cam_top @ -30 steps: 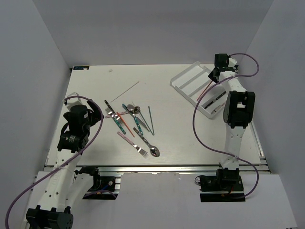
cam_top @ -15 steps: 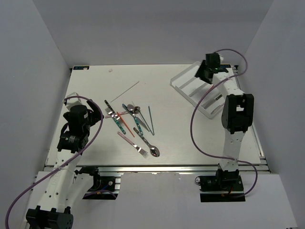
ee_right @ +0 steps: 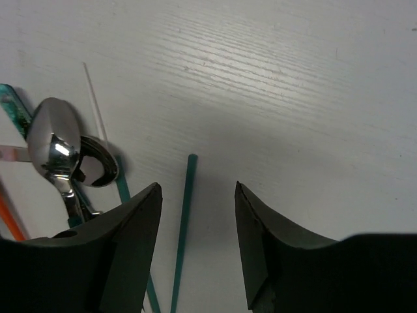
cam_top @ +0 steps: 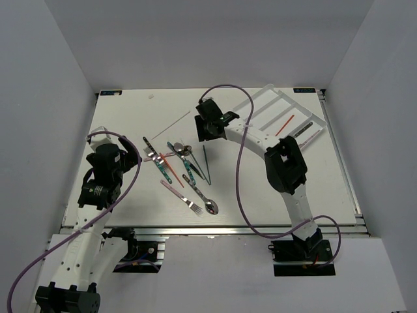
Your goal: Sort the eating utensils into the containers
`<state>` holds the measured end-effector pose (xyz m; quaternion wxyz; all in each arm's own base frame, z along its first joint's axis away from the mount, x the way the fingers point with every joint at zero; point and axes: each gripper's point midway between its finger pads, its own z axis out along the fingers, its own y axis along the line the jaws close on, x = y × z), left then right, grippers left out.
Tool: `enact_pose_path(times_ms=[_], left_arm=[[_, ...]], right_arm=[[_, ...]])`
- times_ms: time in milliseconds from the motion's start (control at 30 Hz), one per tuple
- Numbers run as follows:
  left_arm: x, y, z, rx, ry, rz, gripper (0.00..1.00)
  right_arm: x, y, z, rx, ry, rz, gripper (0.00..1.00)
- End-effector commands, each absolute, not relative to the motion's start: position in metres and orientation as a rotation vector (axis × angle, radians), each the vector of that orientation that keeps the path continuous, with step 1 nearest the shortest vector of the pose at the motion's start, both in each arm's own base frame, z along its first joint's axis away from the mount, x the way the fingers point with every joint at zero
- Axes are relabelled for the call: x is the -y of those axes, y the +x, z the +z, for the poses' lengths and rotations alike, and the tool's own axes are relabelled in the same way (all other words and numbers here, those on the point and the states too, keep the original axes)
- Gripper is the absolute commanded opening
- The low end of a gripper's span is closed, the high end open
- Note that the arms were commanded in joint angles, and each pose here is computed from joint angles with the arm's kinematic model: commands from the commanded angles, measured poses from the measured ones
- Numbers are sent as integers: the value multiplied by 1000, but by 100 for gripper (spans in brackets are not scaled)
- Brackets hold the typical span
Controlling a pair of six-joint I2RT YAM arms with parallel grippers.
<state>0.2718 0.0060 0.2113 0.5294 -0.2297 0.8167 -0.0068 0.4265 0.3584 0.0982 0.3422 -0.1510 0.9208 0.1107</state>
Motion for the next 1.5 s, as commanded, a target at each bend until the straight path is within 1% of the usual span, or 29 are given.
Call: enact_pose_path(times_ms=[0,100,133,267,500,600,667,700,767,800,967,1000,1067,1100,1167,1200,1233,1267,1300,1333,1367,1400,1467], left_arm=[[-5,272,218,-1925,-538,-31,98],[-4,271,219,-1921,-537,-34,98],[-5,270,219,-1919,-538,-33,98],[-4,271,219,-1920,-537,-36,98],[-4,271,220,-1915,-535,-40,98],[-4,271,220,-1917,-534,-41,98],[-4,271,220,-1917,-534,-41,98],[-4,271,220,-1918,-534,-40,98],[-4,270,220,-1915,-534,-41,98],[-4,270,220,-1917,-534,-41,98],[-3,270,220,-1916,-533,-43,98],[-4,270,221,-1914,-533,-43,98],[-4,270,220,-1915,-535,-42,98],[-3,270,221,-1915,-532,-45,98],[-3,270,220,-1918,-532,-44,98],[-3,270,220,-1917,-532,-46,98],[-3,270,220,-1918,-532,-45,98],[-3,270,220,-1918,-532,-45,98],[-3,270,220,-1917,-531,-46,98],[-3,270,220,-1917,-531,-46,98],[-3,270,220,-1917,-530,-47,98],[-3,270,219,-1920,-530,-46,98],[-3,271,219,-1922,-531,-46,98]], right_arm=[[-348,434,89,-2428,-354,201,54],[-357,424,72,-2463,-385,207,53],[-359,420,65,-2475,-399,210,50],[-362,408,48,-2505,-416,219,47],[-362,398,38,-2520,-413,221,46],[-360,394,30,-2540,-408,216,43],[-358,389,23,-2564,-412,203,38],[-356,387,18,-2579,-408,191,32],[-352,384,13,-2599,-405,177,24],[-351,381,11,-2606,-406,175,19],[-341,376,9,-2630,-403,139,6],[-340,378,17,-2621,-392,160,2],[-338,376,7,-2645,-387,204,0],[-337,385,41,-2587,-346,274,0],[-335,386,51,-2561,-313,368,0],[-327,395,76,-2513,-264,415,0],[-321,398,85,-2491,-234,448,0],[-314,391,81,-2513,-194,497,0],[-298,401,89,-2490,-127,537,0],[-296,411,116,-2400,-87,619,0],[-288,407,114,-2411,-38,673,0],[-268,423,132,-2351,29,682,0],[-243,438,139,-2323,114,644,0]])
